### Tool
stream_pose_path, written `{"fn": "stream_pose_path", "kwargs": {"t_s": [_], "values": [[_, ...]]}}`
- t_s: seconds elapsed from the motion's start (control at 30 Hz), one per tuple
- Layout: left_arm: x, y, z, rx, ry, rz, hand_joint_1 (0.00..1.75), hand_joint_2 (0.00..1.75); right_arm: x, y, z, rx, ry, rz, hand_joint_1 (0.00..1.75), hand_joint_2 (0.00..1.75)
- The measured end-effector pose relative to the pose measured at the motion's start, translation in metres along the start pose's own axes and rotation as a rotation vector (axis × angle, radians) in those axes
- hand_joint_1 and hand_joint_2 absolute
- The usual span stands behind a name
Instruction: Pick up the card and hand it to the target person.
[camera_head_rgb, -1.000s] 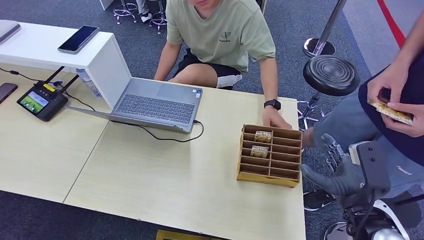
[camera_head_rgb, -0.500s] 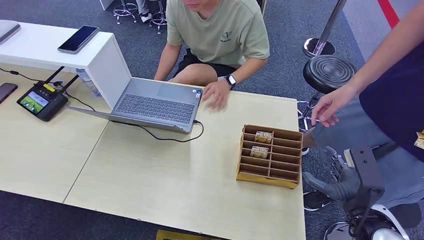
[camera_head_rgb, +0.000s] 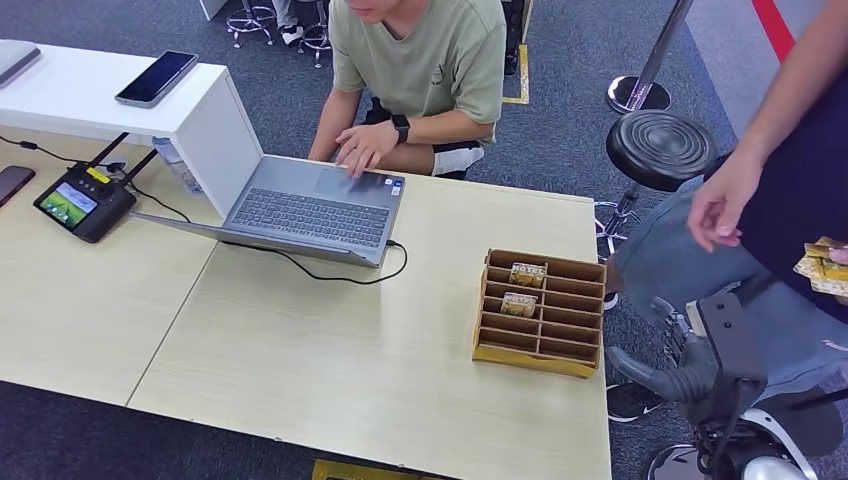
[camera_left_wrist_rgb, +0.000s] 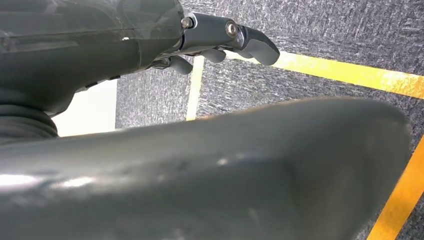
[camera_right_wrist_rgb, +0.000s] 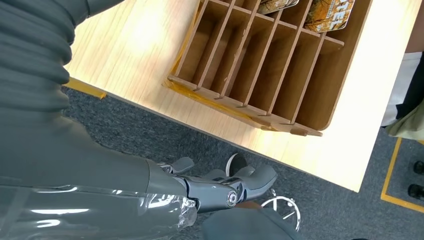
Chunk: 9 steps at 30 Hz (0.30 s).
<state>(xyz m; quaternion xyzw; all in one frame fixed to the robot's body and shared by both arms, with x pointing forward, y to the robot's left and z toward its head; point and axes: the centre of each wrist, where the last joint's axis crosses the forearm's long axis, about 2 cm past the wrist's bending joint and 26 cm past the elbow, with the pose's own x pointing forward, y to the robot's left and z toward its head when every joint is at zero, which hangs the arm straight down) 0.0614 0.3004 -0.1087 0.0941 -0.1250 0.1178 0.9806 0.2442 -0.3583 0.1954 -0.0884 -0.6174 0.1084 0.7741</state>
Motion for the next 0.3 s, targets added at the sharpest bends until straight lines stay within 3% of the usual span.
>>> {"fn": "stream_pose_path", "kwargs": {"t_s": [0.3], "values": [[0.0,0.0,0.0,0.0,0.001,0.0,0.0,0.0,-0.0019,-0.0004,-0.0009,-0.001,0.007,0.004,0.0,1.75]]}}
